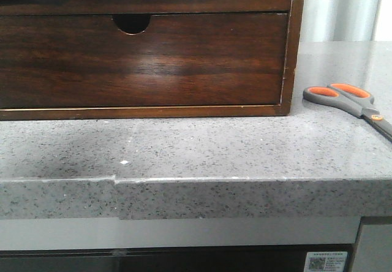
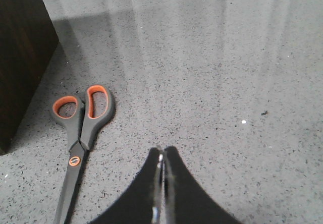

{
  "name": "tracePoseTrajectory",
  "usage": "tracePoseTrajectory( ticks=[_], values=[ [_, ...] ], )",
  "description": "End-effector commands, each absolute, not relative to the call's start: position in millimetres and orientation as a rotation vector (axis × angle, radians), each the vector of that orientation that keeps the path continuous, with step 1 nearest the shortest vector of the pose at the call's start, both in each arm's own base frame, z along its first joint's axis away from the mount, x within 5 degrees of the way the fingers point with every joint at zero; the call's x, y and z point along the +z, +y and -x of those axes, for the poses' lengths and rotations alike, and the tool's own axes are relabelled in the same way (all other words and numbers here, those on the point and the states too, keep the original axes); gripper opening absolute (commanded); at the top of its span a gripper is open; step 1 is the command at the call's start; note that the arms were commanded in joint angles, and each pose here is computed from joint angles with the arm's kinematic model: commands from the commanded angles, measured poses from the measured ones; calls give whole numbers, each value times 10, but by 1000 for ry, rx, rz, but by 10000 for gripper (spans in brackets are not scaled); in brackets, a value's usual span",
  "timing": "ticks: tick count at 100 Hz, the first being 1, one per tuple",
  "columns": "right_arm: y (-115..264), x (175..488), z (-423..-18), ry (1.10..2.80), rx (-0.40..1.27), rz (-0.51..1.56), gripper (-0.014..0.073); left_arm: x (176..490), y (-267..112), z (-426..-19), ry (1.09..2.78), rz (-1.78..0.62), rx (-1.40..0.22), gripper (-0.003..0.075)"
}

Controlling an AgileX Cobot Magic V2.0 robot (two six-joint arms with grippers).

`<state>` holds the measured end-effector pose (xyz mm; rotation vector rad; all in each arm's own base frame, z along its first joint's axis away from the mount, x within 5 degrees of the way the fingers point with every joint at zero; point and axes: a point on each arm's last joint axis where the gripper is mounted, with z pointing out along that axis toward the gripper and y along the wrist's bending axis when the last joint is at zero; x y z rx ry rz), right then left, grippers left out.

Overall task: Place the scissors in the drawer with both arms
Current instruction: 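Close the left gripper on the white drawer handle, then pull the drawer out toward the robot with the left gripper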

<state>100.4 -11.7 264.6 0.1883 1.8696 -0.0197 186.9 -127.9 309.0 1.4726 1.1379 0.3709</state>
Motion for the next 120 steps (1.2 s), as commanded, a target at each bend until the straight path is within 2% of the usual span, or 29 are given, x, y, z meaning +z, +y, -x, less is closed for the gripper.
tracePoseTrajectory(
  ticks=[1, 18, 25, 32, 33, 46, 89, 120],
  values=[
    [-118, 2793, -1043, 1785, -22, -174, -61, 3220, -1324, -1889, 1095, -1456, 372, 364],
    [-118, 2786, -1041, 1792, -22, -174, -61, 3165, -1315, -1940, 1132, -1475, 408, 358],
    [-118, 2786, -1041, 1792, -22, -174, -61, 3160, -1302, -1947, 1145, -1474, 421, 311],
    [-118, 2782, -1040, 1797, -21, -174, -61, 3160, -1289, -1956, 1159, -1471, 436, 217],
    [-118, 2782, -1040, 1797, -21, -174, -61, 3159, -1287, -1957, 1161, -1471, 438, 183],
    [-118, 2779, -1039, 1801, -21, -175, -61, 3158, -1285, -1958, 1163, -1470, 440, -24],
    [-117, 2765, -1036, 1816, -21, -176, -61, 3184, -1282, -1938, 1150, -1463, 435, -22],
    [-117, 2750, -1039, 1832, -20, -177, -61, 3346, -1289, -1695, 1060, -1427, 400, -22]
  ],
)
